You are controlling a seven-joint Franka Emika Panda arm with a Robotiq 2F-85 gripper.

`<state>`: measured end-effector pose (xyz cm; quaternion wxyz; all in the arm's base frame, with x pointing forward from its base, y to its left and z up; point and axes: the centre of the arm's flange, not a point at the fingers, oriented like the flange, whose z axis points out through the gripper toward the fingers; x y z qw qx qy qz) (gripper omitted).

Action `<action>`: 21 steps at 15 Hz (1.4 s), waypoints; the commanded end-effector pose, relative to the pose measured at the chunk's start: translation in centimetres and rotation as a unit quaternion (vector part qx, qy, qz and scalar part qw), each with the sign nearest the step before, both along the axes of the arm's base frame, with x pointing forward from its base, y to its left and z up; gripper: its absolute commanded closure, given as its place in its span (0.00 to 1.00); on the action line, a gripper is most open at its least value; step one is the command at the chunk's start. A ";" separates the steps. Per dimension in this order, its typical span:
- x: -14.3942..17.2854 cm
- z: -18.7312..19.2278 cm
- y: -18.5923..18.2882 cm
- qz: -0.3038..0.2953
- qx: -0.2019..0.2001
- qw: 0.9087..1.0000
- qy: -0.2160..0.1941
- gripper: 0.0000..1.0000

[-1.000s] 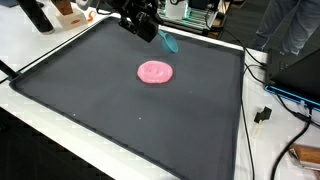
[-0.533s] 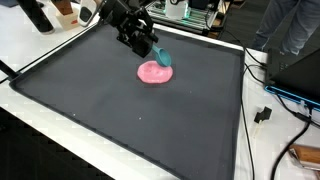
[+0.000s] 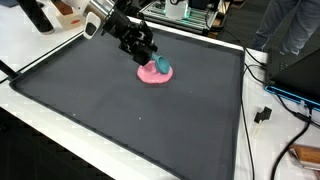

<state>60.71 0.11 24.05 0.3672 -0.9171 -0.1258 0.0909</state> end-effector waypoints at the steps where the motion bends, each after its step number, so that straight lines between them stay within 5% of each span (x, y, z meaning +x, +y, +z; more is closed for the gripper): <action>1: -0.2 -1.5 -0.1 -0.004 0.021 1.000 -0.001 0.75; 9: 0.1 -3.9 -1.7 -0.016 0.039 0.999 0.002 0.75; 17: 0.3 -5.4 -2.7 -0.034 -0.015 0.999 0.002 0.75; 21: 0.4 -5.8 -3.0 -0.042 -0.005 0.999 0.012 0.75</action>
